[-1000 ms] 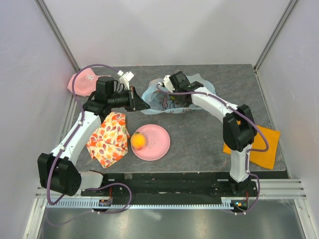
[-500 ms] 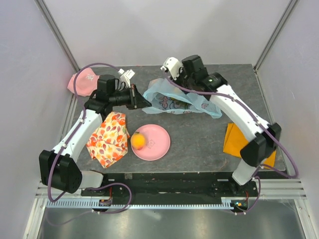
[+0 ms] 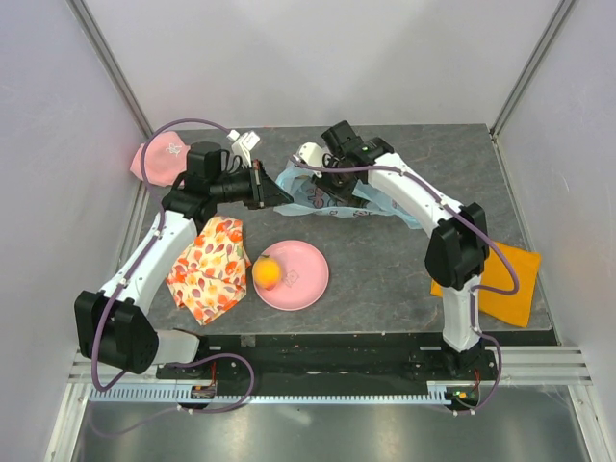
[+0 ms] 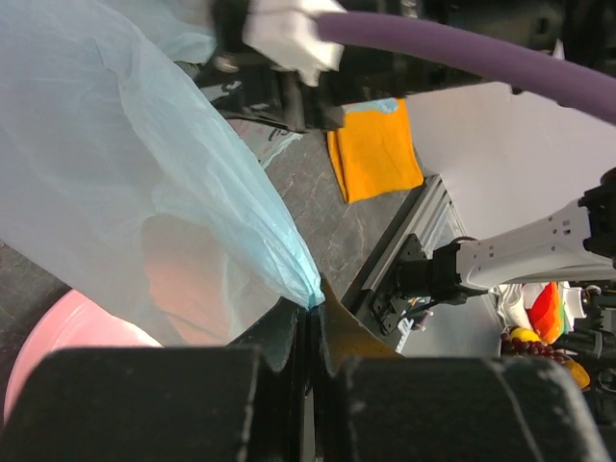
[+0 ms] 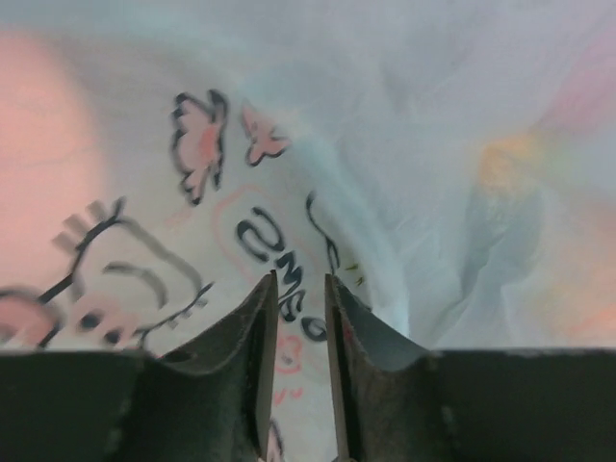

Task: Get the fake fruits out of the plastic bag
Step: Take out the fake fruit from the plastic bag.

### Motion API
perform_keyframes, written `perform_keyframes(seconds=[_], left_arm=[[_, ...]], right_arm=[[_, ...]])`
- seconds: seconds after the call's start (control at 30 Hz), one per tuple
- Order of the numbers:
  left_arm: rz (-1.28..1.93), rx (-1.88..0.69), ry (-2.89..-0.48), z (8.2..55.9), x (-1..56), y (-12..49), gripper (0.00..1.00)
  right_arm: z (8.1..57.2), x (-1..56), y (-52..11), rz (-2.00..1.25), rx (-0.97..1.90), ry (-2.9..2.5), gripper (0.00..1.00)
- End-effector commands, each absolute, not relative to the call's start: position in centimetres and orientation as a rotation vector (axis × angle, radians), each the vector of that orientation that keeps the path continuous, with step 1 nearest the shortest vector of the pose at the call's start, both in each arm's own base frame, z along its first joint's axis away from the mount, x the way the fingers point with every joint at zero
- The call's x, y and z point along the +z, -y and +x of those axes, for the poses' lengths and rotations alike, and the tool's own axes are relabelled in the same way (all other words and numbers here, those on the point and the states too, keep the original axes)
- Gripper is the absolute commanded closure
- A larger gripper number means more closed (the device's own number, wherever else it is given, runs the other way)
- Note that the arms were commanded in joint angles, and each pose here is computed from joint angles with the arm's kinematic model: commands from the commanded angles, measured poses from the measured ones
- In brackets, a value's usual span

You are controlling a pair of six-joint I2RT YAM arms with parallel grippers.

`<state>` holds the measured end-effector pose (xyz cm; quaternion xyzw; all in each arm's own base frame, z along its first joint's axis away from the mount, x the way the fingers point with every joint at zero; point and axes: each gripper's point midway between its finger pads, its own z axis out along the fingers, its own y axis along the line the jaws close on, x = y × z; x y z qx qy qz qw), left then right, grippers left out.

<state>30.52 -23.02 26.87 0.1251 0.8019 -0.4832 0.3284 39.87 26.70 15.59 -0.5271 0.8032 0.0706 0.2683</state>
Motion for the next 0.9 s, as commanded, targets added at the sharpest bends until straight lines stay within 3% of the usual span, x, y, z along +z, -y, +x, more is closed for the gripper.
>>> perform_keyframes(seconds=[0.0, 0.1, 0.13, 0.47, 0.73, 0.83, 0.87], left_arm=[[0.379, -1.290, -2.034, 30.4, 29.2, 23.4, 0.98], [0.389, -1.290, -2.034, 30.1, 29.3, 23.4, 0.98], [0.388, -1.290, -2.039, 30.0, 29.1, 23.4, 0.98], [0.373, -1.302, -2.061, 30.5, 28.4, 23.6, 0.98], [0.374, -1.303, -2.059, 31.0, 28.6, 23.7, 0.98], [0.375, -1.299, -2.056, 31.0, 28.7, 23.7, 0.98], [0.376, -1.298, -2.056, 31.0, 28.6, 23.7, 0.98]], right_arm=[[44.1, 14.4, -25.2, -1.325, -0.007, -2.216, 0.55], [47.2, 15.0, -24.0, -1.193, -0.123, -2.204, 0.32], [47.6, 14.9, -23.7, -1.184, -0.128, -2.204, 0.29], [48.9, 14.7, -21.8, -1.180, -0.262, -2.183, 0.26], [47.8, 9.7, -19.7, -1.267, -0.372, -2.310, 0.34], [47.8, 9.2, -19.6, -1.267, -0.382, -2.323, 0.50], [47.8, 9.2, -19.7, -1.264, -0.373, -2.322, 0.60]])
